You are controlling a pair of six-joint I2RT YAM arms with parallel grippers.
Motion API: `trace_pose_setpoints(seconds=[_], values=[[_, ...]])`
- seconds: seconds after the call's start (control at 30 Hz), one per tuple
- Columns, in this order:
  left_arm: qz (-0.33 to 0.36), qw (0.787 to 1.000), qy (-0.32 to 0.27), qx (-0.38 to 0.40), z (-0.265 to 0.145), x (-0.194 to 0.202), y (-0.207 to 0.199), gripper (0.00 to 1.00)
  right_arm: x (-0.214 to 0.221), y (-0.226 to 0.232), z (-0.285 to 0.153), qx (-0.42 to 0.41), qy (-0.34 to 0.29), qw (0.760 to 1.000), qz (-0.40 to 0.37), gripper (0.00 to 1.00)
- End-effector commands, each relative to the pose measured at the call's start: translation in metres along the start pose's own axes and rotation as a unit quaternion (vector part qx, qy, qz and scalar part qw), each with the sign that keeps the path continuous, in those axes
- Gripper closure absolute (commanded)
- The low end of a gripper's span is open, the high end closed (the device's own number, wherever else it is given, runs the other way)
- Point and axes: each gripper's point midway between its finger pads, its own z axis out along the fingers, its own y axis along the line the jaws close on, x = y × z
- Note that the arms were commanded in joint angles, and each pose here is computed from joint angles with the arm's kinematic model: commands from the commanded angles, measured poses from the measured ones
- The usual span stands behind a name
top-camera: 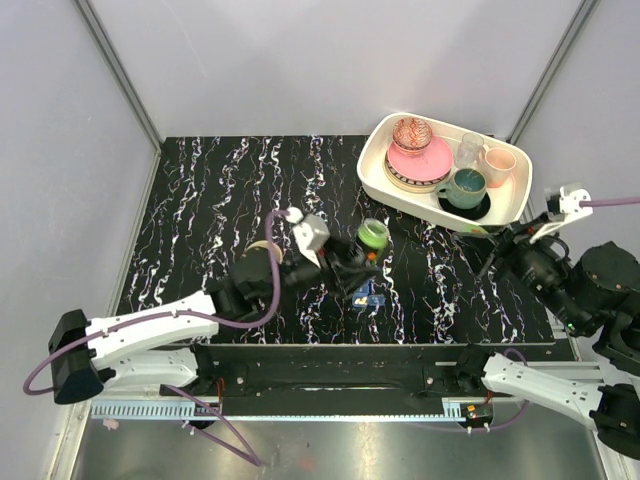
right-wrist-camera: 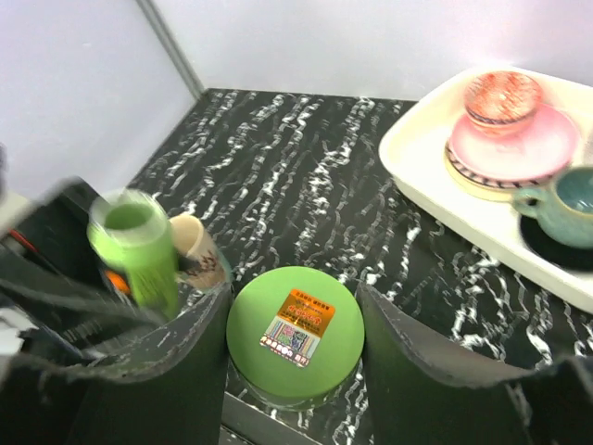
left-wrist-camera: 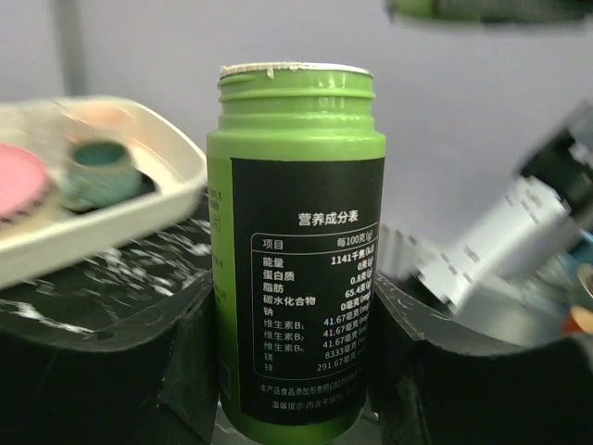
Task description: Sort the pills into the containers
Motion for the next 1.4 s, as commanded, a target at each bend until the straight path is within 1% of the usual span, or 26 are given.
trace_pose_setpoints(seconds=[0.0,0.07,0.23,0.43,0.57,1.03,1.2,1.37], values=[[-0.031,0.993,0.03,0.114,0.004,0.012,-0.067,1.0,-0.036,0.047,0.008,-0.095,-0.038,0.995,0.009,1.0],[-0.028,0.991,0.038,0.129,0.012,0.018,-0.077,1.0,-0.042,0.068,0.012,-0.134,-0.036,0.99,0.018,1.0],[-0.03,0.986,0.022,0.163,0.022,0.005,-0.098,1.0,-0.04,0.102,0.013,-0.21,-0.013,0.977,0.024,1.0],[-0.031,0.983,-0.003,0.178,0.025,-0.012,-0.107,1.0,-0.019,0.122,0.009,-0.27,0.022,0.963,0.004,1.0],[-0.042,0.981,-0.028,0.186,0.023,-0.022,-0.11,1.0,-0.002,0.127,0.013,-0.286,0.042,0.957,-0.004,1.0],[-0.044,0.982,-0.06,0.176,0.02,-0.036,-0.107,1.0,0.009,0.13,0.011,-0.305,0.048,0.951,-0.006,1.0],[-0.052,0.98,-0.104,0.162,0.015,-0.052,-0.102,1.0,0.012,0.132,0.006,-0.318,0.045,0.947,-0.007,1.0],[-0.057,0.974,-0.131,0.177,0.012,-0.064,-0.107,1.0,0.016,0.14,0.0,-0.351,0.046,0.935,-0.01,1.0]])
